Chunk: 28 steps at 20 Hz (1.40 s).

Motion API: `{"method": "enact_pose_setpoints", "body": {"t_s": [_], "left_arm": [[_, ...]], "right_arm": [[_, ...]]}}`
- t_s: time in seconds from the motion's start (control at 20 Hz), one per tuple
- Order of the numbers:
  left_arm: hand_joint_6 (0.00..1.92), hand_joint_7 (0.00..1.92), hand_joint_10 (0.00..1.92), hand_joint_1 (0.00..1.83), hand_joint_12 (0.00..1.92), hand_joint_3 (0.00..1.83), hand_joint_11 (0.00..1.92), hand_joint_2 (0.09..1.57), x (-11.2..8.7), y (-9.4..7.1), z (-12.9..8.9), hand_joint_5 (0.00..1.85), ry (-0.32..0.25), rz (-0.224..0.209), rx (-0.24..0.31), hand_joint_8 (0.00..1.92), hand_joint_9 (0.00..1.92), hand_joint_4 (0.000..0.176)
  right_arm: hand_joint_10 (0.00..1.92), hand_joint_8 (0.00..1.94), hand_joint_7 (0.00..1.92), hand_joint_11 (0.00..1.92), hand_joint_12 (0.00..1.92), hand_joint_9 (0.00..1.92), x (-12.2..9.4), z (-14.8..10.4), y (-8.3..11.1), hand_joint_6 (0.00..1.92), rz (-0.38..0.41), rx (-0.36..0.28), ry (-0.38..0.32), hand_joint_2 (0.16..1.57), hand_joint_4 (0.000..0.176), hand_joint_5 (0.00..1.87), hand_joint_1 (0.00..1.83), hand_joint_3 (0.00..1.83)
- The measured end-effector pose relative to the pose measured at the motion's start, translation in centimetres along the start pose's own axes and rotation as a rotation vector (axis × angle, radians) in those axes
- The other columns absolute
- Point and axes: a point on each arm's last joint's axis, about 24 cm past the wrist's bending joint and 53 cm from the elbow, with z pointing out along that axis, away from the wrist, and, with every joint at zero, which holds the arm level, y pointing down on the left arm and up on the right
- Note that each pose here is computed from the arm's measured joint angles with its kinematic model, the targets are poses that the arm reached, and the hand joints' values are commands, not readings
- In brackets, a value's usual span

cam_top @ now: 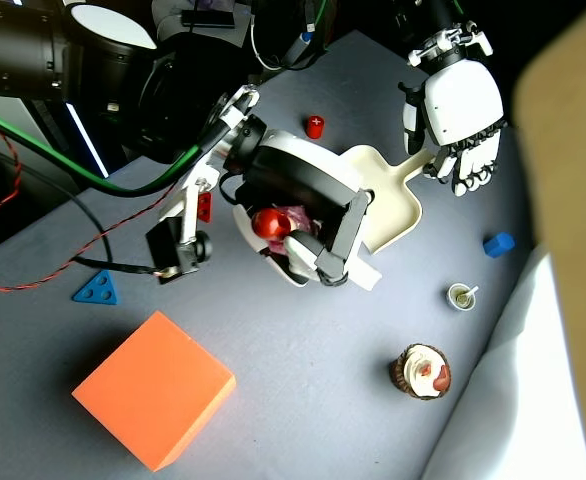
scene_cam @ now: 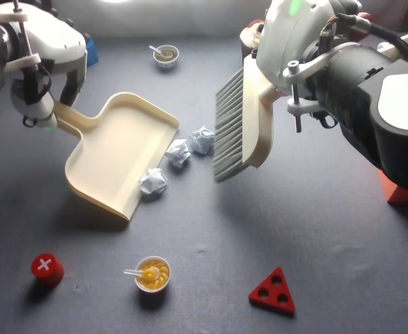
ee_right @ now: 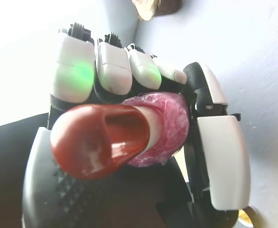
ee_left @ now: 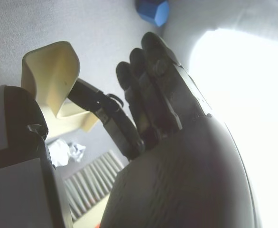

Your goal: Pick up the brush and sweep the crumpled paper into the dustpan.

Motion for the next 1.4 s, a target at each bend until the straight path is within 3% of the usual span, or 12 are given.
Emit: {"method": "enact_pose_setpoints", "body": {"t_s": [0.3,0.4,1.0,1.25,1.4], "left_arm": [[0.77,0.66,0.00,1.17,0.00,0.00,0.49,1.06,1.0,0.2,0.0,1.10,0.019,0.006,-0.004,0.01,0.54,0.000],[0.76,0.64,0.00,1.16,0.03,0.00,0.55,1.06,1.1,-0.1,0.0,1.11,0.020,0.007,0.001,0.00,0.54,0.000],[0.78,0.66,0.01,1.14,0.01,0.00,0.50,1.06,1.8,-0.6,-0.1,1.10,0.033,0.020,0.012,0.01,0.54,0.000],[0.75,0.66,0.00,1.16,0.00,0.00,0.50,1.06,1.8,-0.6,0.0,1.11,0.034,0.023,0.010,0.00,0.54,0.000],[0.69,0.69,0.00,1.17,0.03,0.00,0.56,1.05,1.9,-0.6,0.0,1.15,0.035,0.024,0.011,0.00,0.58,0.000]], "right_arm": [[1.92,1.94,1.29,1.49,1.92,1.39,1.2,0.0,3.1,1.92,-0.009,-0.051,0.025,1.41,0.032,1.09,0.56,0.00],[1.92,1.94,1.28,1.48,1.92,1.38,1.2,0.3,3.4,1.92,-0.006,-0.051,0.028,1.40,0.032,1.08,0.57,0.00],[1.92,1.94,1.30,1.48,1.92,1.40,-1.8,1.8,6.9,1.92,-0.007,-0.074,-0.043,1.38,0.029,1.10,0.60,0.00],[1.92,1.94,1.30,1.49,1.92,1.40,-2.4,2.5,7.0,1.92,0.009,-0.062,-0.055,1.38,0.028,1.09,0.59,0.00],[1.92,1.94,1.28,1.44,1.92,1.36,-4.1,2.9,7.1,1.92,0.032,-0.056,-0.083,1.38,0.027,1.08,0.57,0.00]]}}
